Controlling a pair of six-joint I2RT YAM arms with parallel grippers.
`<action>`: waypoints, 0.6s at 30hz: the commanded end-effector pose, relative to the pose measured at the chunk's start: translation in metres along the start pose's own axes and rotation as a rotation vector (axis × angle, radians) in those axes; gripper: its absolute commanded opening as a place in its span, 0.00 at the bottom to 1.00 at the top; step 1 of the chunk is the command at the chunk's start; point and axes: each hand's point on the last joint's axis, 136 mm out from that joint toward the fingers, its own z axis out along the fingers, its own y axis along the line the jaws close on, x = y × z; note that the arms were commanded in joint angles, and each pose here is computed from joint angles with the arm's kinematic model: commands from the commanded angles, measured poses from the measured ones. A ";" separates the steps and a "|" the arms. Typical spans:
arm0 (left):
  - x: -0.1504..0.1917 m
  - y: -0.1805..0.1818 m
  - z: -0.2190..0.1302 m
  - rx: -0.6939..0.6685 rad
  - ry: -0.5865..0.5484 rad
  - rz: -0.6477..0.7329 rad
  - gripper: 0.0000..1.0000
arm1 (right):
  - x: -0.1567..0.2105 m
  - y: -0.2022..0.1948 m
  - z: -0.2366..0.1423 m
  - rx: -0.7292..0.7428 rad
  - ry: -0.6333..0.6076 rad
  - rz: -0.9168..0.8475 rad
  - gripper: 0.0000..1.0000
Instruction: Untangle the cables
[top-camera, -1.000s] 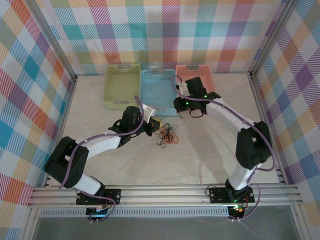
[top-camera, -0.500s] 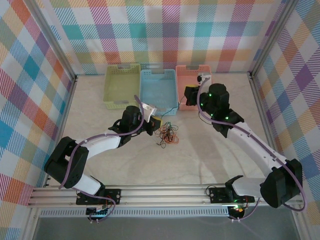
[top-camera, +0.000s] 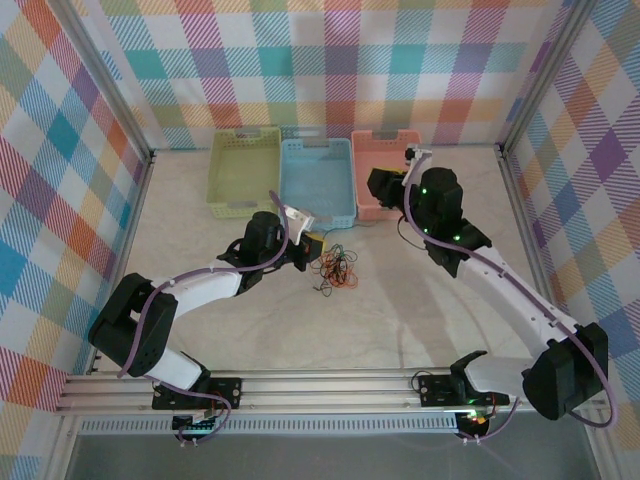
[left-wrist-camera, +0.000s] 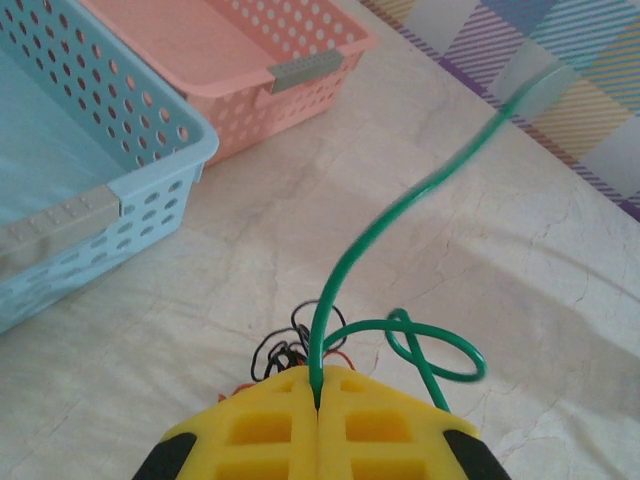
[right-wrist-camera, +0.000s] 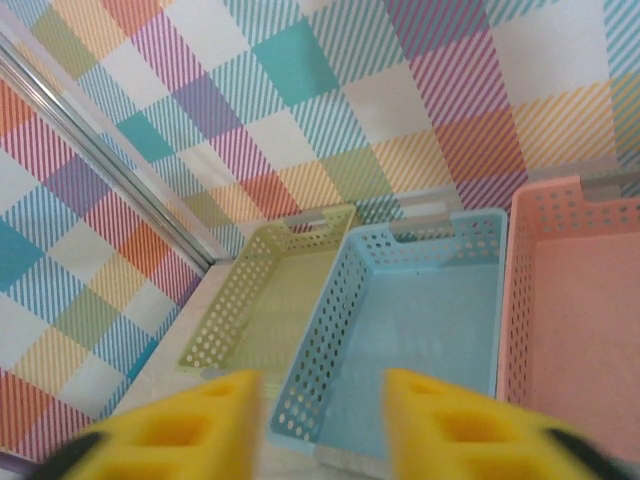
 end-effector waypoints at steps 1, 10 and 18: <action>-0.001 -0.003 -0.003 0.004 0.003 0.013 0.00 | -0.020 0.013 -0.004 -0.037 -0.031 -0.119 0.61; -0.005 -0.001 -0.006 -0.017 -0.024 0.006 0.00 | 0.045 0.038 -0.032 -0.304 0.099 -0.356 0.66; -0.008 0.011 -0.011 -0.092 -0.053 -0.015 0.00 | 0.147 0.039 -0.041 -0.532 0.382 -0.336 0.54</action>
